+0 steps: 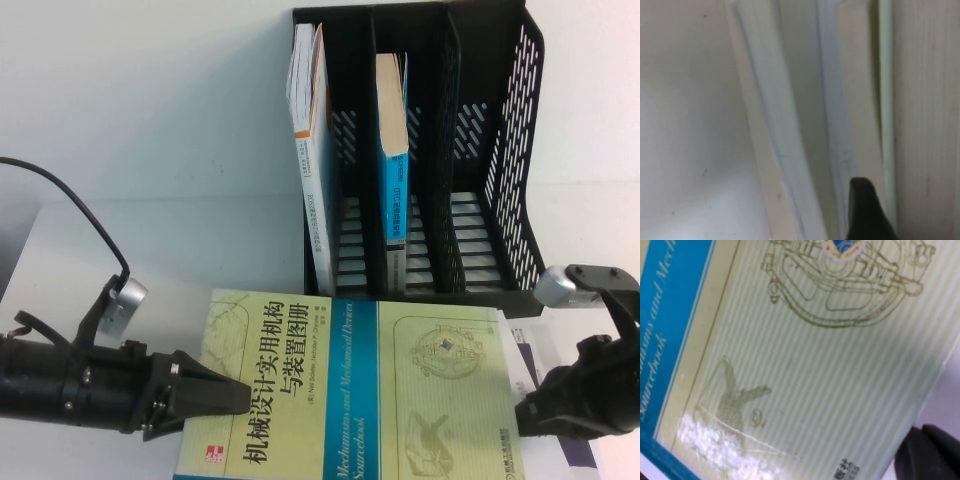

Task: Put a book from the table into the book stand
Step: Pick up the book with your left arm, then place the book on the book shelf

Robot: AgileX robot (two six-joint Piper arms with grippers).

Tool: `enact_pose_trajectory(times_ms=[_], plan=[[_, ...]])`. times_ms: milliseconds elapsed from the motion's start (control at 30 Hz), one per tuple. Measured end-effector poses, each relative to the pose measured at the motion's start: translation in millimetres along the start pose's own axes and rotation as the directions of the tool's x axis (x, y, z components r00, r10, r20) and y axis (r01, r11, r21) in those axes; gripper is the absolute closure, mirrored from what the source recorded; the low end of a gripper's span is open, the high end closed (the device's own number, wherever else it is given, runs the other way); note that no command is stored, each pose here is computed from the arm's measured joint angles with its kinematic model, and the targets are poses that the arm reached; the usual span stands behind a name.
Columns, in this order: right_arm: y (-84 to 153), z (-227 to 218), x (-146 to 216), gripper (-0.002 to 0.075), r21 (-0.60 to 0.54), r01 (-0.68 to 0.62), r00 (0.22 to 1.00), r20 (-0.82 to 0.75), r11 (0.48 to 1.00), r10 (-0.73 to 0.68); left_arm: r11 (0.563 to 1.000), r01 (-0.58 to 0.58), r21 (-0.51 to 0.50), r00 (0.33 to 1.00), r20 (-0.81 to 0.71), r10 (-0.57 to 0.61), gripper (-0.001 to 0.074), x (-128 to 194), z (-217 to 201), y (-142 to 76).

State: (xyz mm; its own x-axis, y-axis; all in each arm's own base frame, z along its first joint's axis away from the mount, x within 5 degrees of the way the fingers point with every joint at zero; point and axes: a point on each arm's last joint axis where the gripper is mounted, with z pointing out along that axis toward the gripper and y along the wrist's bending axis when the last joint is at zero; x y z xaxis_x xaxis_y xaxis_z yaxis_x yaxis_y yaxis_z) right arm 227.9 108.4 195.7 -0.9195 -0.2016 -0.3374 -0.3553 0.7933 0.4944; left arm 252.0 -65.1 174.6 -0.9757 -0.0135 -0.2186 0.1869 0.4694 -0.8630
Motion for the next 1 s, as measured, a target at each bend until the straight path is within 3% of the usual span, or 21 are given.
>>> enact_pose_trajectory(times_ms=[400, 600, 733, 867, 1000], plan=[[38, -73, 10, 0.0729, 0.074, 0.190, 0.944, 0.261, 0.979, -0.203, 0.982, -0.191, -0.011, 0.976, 0.106, 0.191, 0.0454, 8, -32, -64], [56, -106, 29, 0.0729, 0.127, 0.296, 0.883, 0.342, 0.947, -0.322, 0.961, -0.266, -0.076, 0.951, 0.144, 0.275, 0.0494, 6, -60, -114], [67, -124, 43, 0.0729, 0.135, 0.337, 0.849, 0.385, 0.932, -0.363, 0.938, -0.326, -0.118, 0.922, 0.181, 0.343, 0.0540, 2, -84, -159], [73, -133, 54, 0.0729, 0.133, 0.355, 0.835, 0.399, 0.925, -0.378, 0.891, -0.404, -0.207, 0.874, 0.201, 0.443, 0.0542, 0, -108, -198], [74, -136, 60, 0.0729, 0.138, 0.357, 0.843, 0.378, 0.924, -0.382, 0.872, -0.428, -0.239, 0.849, 0.225, 0.479, 0.0542, 0, -126, -230]])
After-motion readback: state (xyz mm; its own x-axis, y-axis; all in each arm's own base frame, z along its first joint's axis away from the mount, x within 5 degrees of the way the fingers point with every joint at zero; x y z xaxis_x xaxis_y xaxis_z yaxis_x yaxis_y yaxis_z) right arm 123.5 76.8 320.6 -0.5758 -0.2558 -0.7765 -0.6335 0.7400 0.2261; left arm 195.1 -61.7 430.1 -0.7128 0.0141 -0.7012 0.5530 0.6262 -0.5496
